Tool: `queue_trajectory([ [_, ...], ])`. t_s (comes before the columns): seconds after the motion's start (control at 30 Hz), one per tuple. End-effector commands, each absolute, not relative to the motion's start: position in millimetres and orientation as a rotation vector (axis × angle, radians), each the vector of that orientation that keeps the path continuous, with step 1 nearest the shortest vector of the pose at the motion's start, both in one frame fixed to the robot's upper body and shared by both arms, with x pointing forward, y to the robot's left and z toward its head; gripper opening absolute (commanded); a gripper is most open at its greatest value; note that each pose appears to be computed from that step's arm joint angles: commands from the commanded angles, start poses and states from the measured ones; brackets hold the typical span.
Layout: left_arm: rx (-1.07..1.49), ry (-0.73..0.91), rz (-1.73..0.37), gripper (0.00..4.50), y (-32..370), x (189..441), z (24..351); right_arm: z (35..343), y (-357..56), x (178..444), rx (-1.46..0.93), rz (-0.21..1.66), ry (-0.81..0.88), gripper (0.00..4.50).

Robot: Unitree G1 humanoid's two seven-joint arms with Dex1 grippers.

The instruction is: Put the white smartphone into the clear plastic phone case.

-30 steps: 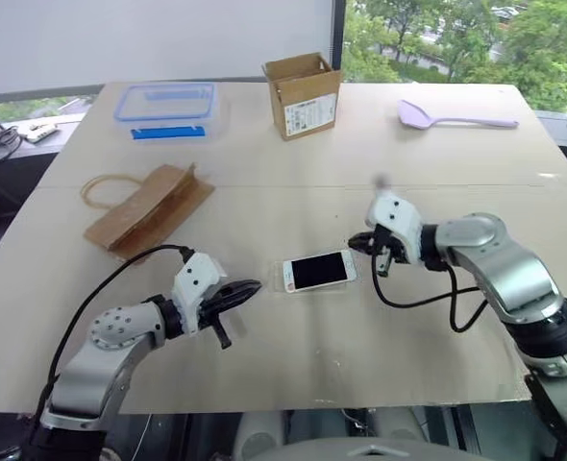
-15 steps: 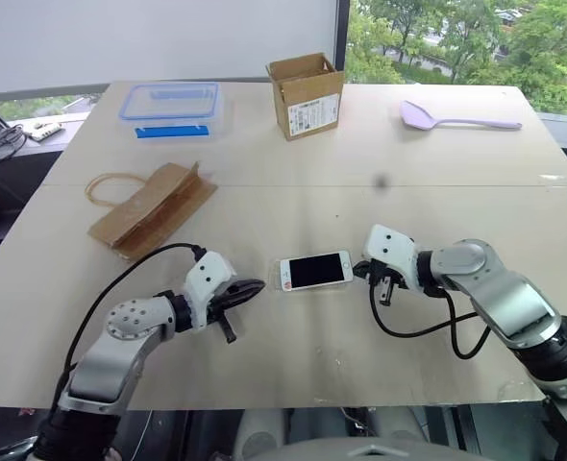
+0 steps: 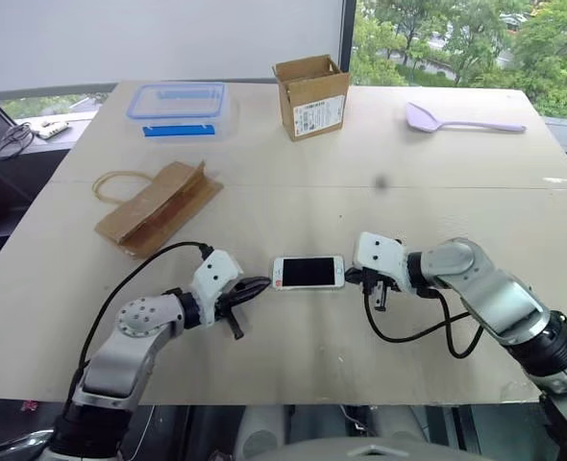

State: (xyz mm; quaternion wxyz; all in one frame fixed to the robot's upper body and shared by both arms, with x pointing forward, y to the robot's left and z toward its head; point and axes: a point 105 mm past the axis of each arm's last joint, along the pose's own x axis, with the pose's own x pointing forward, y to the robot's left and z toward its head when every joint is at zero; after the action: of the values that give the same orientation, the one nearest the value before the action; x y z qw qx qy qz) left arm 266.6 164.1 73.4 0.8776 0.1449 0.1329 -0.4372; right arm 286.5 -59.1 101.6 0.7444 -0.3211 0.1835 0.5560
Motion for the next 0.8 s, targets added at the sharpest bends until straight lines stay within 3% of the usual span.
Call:
queue_trajectory([
  [0.03,0.291,0.277,-0.983,0.02,147.4,261.1,69.5,108.5,-35.6,279.0,-0.713,1.315,0.320,0.00],
  [0.47,0.283,0.280,-0.987,0.02,147.1,256.1,69.2,108.3,-25.0,281.6,-0.684,1.355,0.295,0.00],
  [0.8,0.289,0.288,-0.888,0.02,179.9,262.4,76.3,121.1,-63.5,293.4,-0.719,1.211,0.320,0.00],
])
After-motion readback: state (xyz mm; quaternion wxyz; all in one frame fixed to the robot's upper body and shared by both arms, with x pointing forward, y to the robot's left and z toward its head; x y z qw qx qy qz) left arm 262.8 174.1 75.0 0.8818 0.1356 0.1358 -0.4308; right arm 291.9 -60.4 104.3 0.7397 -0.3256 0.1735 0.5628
